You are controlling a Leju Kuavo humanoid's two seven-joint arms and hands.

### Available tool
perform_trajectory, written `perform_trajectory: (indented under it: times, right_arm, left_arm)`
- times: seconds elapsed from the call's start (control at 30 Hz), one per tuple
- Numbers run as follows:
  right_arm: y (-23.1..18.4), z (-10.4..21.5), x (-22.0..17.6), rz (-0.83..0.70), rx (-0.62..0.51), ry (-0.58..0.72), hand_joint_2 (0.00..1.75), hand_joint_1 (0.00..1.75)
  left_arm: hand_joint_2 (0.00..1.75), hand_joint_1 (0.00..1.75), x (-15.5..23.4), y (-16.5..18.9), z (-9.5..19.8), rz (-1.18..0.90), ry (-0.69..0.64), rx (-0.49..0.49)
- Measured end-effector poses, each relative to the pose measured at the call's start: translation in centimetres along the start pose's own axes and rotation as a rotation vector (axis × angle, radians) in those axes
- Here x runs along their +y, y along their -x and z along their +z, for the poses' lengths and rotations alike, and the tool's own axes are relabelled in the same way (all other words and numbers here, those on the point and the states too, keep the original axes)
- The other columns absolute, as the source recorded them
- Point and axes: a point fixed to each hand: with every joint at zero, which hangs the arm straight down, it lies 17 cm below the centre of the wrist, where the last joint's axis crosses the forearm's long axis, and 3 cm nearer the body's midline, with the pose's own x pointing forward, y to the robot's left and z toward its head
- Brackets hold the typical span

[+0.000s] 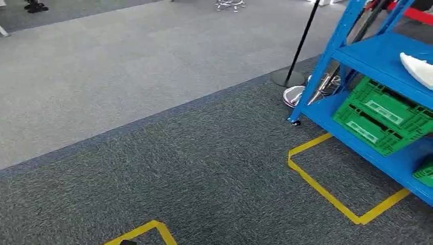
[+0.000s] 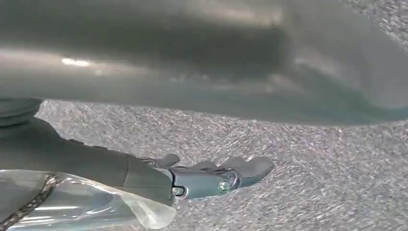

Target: Take the parts from the cabinet and place them on the table.

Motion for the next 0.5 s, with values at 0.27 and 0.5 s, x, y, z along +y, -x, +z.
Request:
perform_trajectory:
  times: [0.27, 0.5]
  right_arm:
    - [-0.22, 0.10, 0.46, -0.007, -0.015, -0.027, 0.00, 0.00]
    - [0.05, 0.29, 0.77, -0.011, -0.010, -0.038, 0.00, 0.00]
  left_arm:
    - [0.00, 0.00, -0.02, -0.32, -0.14, -0.007, 0.003, -0.007]
    - [0.00, 0.00, 0.21, 0.19, 0.01, -0.006, -0.002, 0.002]
